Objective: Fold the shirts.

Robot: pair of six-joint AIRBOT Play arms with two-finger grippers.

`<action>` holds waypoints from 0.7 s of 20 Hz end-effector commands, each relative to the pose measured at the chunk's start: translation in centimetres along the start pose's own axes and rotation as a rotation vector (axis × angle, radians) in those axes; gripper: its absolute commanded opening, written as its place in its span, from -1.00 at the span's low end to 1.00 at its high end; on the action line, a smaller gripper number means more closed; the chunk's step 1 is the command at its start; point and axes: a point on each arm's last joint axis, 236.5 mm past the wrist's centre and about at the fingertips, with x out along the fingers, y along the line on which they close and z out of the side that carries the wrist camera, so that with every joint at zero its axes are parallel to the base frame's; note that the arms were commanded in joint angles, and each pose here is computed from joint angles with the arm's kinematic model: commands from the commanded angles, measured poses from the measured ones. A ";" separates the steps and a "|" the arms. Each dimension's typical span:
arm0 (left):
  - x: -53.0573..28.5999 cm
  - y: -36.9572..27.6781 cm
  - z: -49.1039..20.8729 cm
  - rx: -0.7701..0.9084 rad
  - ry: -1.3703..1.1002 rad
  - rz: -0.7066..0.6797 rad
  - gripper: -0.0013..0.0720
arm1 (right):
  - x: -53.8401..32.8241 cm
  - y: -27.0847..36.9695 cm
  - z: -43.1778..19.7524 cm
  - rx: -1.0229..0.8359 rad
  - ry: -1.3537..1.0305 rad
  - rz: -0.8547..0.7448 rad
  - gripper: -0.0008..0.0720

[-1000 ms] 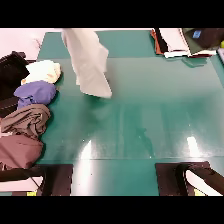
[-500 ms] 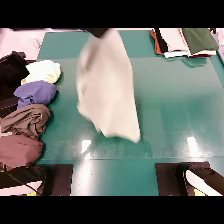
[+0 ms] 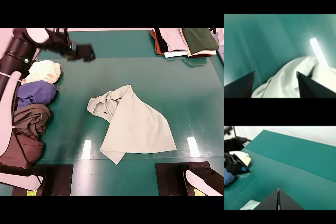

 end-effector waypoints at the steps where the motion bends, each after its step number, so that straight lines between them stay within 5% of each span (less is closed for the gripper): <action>1: 4.8 5.9 -8.5 -0.171 0.255 0.044 0.69 | 0.1 0.1 -0.6 0.002 0.024 0.006 -0.93; 7: 8.2 8.2 -20.3 -0.271 0.501 0.075 0.69 | 0.1 0.1 -0.8 0.003 0.032 0.008 -0.93; 14: 9.4 3.9 -21.4 -0.253 0.517 -0.059 0.69 | 0.1 0.1 -0.8 0.003 0.032 0.009 -0.93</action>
